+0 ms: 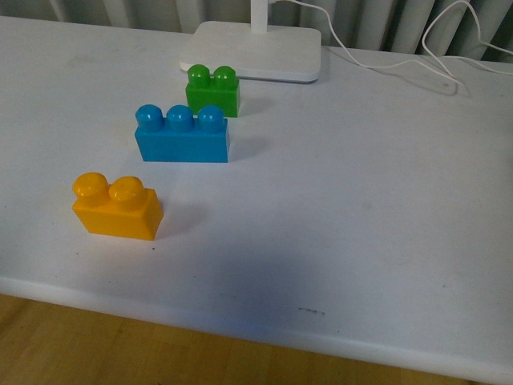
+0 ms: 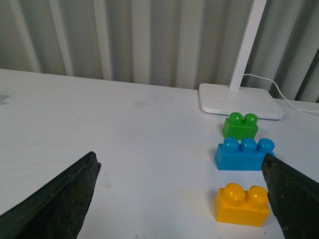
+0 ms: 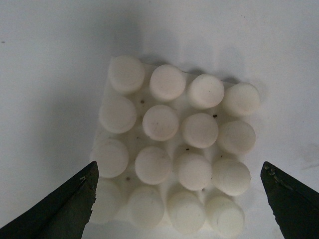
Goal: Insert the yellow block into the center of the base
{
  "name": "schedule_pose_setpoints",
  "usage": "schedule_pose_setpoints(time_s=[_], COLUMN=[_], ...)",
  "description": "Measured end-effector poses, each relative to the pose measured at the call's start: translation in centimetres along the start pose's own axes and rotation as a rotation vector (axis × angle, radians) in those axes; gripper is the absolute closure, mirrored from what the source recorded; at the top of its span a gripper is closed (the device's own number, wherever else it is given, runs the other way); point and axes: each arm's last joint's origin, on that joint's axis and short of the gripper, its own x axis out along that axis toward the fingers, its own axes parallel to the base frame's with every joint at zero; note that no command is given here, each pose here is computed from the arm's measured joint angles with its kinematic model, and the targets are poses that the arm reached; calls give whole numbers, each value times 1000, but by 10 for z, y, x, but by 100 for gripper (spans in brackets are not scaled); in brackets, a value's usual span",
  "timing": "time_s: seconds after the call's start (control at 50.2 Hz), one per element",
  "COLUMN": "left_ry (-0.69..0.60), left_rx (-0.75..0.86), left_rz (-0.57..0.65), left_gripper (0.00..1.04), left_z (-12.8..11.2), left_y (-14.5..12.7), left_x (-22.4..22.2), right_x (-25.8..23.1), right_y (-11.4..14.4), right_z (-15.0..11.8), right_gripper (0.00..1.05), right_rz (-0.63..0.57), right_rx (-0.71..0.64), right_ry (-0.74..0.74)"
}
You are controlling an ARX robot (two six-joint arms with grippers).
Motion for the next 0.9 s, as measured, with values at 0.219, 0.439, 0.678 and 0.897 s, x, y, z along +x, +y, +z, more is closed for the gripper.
schedule_pose_setpoints(time_s=[0.219,0.439,0.678,0.897], left_ry=[0,0,0,0], left_rx=[0,0,0,0], left_rz=[0,0,0,0], left_gripper=[6,6,6,6], left_z=[0,0,0,0], left_y=[0,0,0,0], left_x=[0,0,0,0], right_x=[21,30,35,44], right_y=[-8,-17,-26,-25], right_z=[9,9,5,3], right_gripper=[9,9,9,9], right_rz=[-52,-47,-25,12], right_rx=[-3,21,45,57], right_ry=[38,93,127,142])
